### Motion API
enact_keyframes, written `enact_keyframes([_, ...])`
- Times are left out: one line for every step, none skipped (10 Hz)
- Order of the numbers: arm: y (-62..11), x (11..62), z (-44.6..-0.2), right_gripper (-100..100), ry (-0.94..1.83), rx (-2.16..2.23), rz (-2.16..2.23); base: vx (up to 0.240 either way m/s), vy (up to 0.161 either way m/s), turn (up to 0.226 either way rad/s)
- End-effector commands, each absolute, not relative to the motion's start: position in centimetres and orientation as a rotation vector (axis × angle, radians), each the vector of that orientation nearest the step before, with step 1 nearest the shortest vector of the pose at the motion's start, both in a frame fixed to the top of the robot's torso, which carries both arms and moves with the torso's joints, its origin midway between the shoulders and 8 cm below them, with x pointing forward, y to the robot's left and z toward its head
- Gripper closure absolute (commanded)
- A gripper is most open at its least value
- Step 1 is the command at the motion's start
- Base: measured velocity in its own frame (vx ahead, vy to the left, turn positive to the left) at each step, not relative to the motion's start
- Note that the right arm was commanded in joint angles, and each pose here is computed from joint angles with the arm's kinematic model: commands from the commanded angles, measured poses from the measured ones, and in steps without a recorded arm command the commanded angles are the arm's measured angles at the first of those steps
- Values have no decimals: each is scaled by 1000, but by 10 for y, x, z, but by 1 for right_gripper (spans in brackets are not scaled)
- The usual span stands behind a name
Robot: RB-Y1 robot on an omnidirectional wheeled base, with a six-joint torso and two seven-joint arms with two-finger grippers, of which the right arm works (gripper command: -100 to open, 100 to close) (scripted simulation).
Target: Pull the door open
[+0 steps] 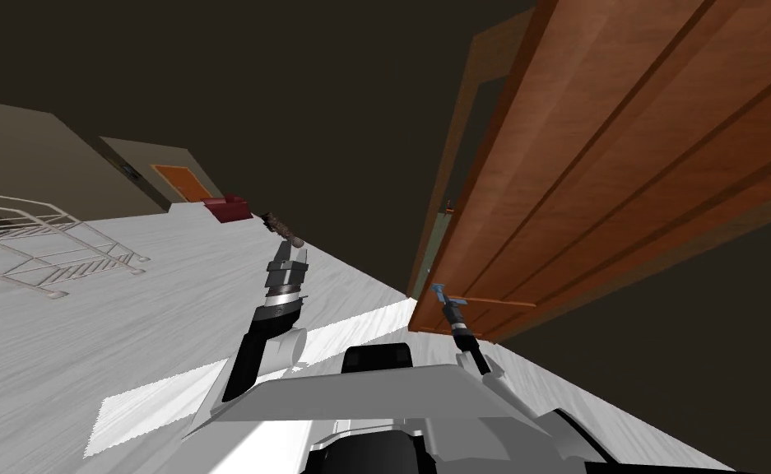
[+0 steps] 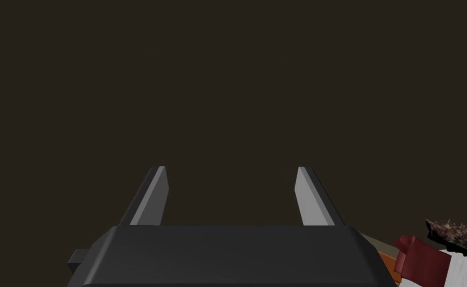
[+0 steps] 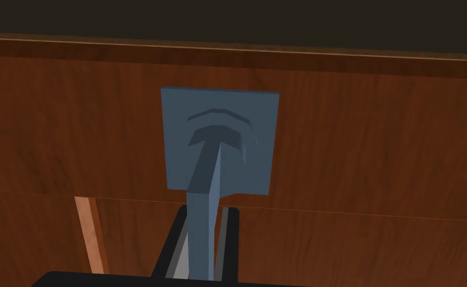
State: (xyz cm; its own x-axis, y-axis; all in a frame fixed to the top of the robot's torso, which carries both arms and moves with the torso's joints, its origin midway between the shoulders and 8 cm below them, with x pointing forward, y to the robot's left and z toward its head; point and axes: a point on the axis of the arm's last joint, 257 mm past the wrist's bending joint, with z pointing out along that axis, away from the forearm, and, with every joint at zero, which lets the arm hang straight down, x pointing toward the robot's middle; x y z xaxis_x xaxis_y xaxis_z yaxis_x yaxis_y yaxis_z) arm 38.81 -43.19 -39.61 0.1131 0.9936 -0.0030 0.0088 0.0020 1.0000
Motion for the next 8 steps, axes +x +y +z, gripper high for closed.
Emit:
enact_keyframes([-431,379,-395,100,1144,1254,1137,-230,-38,176])
enact_keyframes([-431,374,-394,100,1151,1247,1146,-234,-35,111])
enact_keyframes([-432,369,-394,100,1160,1241,1155,-235,-47,131])
enact_keyframes([-432,364,-394,100,1168,1235,1165,-227,-73,138])
enact_keyframes([-432,360,-393,100,1176,1229,1174,-212,-84,119])
enact_keyframes([-432,353,-393,100,1187,1223,1186,-211,-71,161])
enact_keyframes([-432,349,-393,100,1194,1219,1193,-193,-58,121])
enact_keyframes([-432,352,-395,100,1192,1224,1187,-83,-20,20])
